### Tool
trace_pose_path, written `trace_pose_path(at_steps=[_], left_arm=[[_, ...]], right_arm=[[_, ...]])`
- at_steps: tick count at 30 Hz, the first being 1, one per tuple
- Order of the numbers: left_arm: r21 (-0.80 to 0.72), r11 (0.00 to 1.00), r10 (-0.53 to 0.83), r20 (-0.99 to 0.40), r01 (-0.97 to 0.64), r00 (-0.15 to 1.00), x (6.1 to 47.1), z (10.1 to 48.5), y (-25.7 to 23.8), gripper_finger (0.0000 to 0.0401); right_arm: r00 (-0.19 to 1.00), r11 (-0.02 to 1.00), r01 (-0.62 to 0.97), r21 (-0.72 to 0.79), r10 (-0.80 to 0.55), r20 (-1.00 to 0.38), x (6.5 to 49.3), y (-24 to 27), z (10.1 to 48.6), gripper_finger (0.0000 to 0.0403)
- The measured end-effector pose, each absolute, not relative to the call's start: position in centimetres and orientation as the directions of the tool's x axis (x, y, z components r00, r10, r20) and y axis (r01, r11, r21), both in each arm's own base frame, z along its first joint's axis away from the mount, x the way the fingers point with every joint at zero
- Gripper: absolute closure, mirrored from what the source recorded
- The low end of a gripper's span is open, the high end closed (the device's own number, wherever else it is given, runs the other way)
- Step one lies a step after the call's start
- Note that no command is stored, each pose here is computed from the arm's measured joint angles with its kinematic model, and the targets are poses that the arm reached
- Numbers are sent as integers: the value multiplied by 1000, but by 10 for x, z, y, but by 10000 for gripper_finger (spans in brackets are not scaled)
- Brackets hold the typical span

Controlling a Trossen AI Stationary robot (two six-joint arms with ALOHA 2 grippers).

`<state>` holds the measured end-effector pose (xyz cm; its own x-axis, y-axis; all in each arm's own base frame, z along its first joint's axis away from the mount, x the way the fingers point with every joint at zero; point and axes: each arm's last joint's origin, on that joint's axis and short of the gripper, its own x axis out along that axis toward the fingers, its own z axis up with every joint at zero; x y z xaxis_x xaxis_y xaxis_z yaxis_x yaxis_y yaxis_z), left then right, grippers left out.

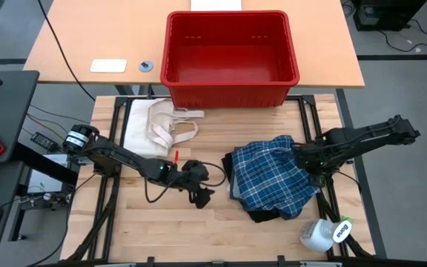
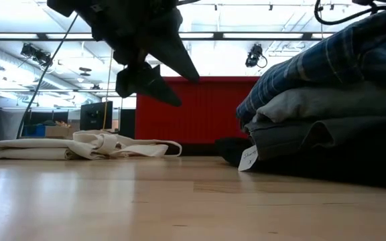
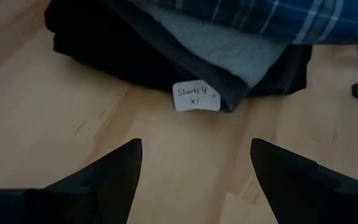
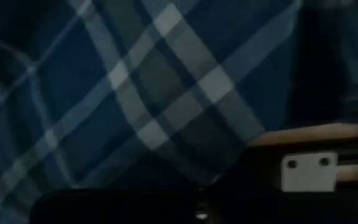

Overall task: Fold Laundry from Bin
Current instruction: Put the stack of folded clothes into the red bin

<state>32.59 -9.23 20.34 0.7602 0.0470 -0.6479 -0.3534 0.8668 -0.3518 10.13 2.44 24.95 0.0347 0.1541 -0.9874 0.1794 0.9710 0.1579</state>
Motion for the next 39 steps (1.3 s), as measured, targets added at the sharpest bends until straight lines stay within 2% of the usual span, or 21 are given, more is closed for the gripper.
trace_pose_path(at_steps=[4, 9, 17, 22, 27, 31, 34, 39], left_arm=[[-352, 860, 63, -645, -369, 761, 327, 204, -87, 97], [-421, 827, 22, -638, -373, 770, 325, 216, -83, 97], [-335, 854, 104, -639, -397, 762, 308, 237, -73, 97], [-301, 863, 116, -664, -406, 738, 301, 241, -68, 97], [-328, 868, 29, -716, -373, 697, 291, 241, -75, 97], [-260, 894, 35, -769, -363, 638, 276, 241, -86, 97], [-173, 907, 90, -811, -384, 578, 269, 234, -88, 97], [-141, 912, 93, -844, -385, 529, 269, 226, -88, 97]], right_arm=[[92, 967, 171, 189, 175, -980, 115, 27, 247, 378], [-13, 941, 276, 196, 208, -978, 127, 31, 236, 377], [-193, 926, 338, 170, 245, -950, 152, 38, 196, 377], [-238, 920, 348, 178, 270, -933, 171, 43, 173, 377], [-188, 913, 351, 207, 285, -940, 196, 46, 157, 378], [-90, 899, 360, 247, 297, -951, 224, 43, 157, 378], [-23, 906, 343, 247, 271, -962, 245, 36, 165, 380], [17, 910, 323, 262, 271, -962, 259, 21, 196, 380]])
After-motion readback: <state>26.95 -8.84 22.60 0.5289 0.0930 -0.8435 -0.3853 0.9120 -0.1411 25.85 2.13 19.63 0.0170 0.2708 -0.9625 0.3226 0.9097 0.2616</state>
